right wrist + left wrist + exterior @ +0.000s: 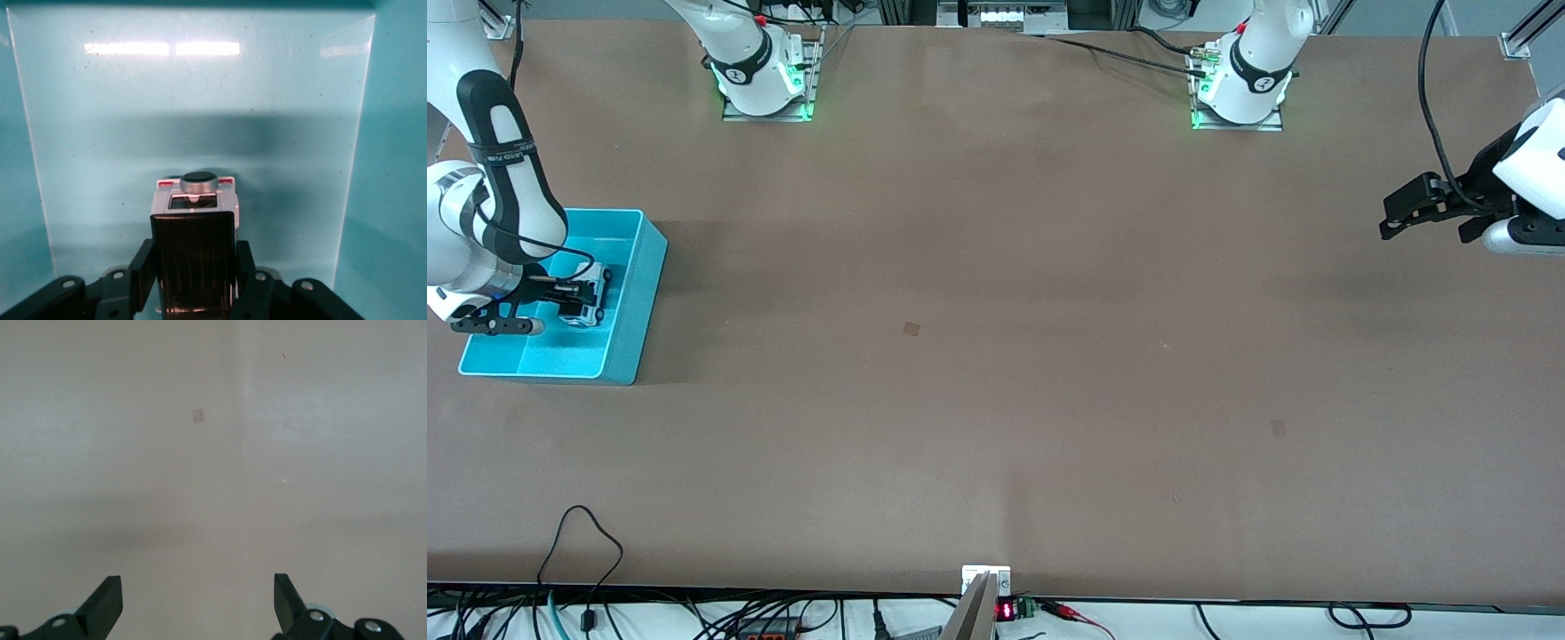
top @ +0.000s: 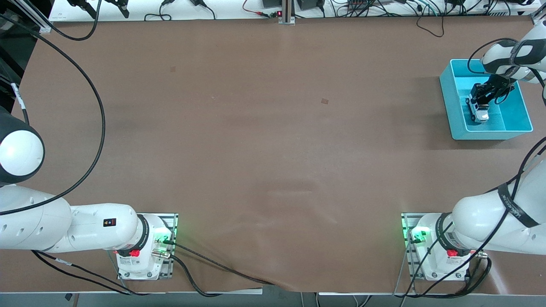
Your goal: Wind and store white jeep toy
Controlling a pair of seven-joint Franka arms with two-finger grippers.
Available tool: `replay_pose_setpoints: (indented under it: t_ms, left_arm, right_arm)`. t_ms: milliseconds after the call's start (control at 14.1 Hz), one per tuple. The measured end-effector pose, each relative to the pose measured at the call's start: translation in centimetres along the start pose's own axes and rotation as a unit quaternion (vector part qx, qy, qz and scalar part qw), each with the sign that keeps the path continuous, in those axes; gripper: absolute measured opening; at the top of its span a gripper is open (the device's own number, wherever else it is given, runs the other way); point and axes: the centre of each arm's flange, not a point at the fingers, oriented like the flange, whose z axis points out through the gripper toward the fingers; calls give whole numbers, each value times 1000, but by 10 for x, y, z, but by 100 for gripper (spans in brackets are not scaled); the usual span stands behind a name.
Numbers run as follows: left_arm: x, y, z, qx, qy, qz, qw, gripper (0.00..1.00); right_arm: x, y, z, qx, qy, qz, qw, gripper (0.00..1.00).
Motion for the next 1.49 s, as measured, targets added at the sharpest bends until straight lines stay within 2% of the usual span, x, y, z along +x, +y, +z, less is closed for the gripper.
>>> replay_pose_setpoints:
  t_ms: [142,212,283,354,425,637,991,1486]
  left_arm:
    - [0,0,0,0,1,0,1000,100]
    - [0,0,0,0,1,0,1000,100]
    - [0,0,0,0,2,0,1000,100]
    - [0,0,0,0,2,0,1000,100]
    - [0,0,0,0,2,0,1000,100]
    - [0,0,0,0,2,0,1000,100]
    - [0,0,-1,0,3,0,1000,100]
    - [0,1,-1,0,3,1,1000,100]
  right_arm:
    - [0,0,0,0,0,0,1000,67]
    - [0,0,0,0,0,0,1000,67]
    - [0,0,0,0,0,0,1000,71]
    - [0,0,0,0,1,0,1000,80]
    - [1,0,-1,0,2,-1,1000,80]
    - [7,-2,-9,-3,10,-3,1000,100]
    - [16,-16,-59,-4,35,-14,999,100]
    - [24,-68,-198,19,21,-39,999,100]
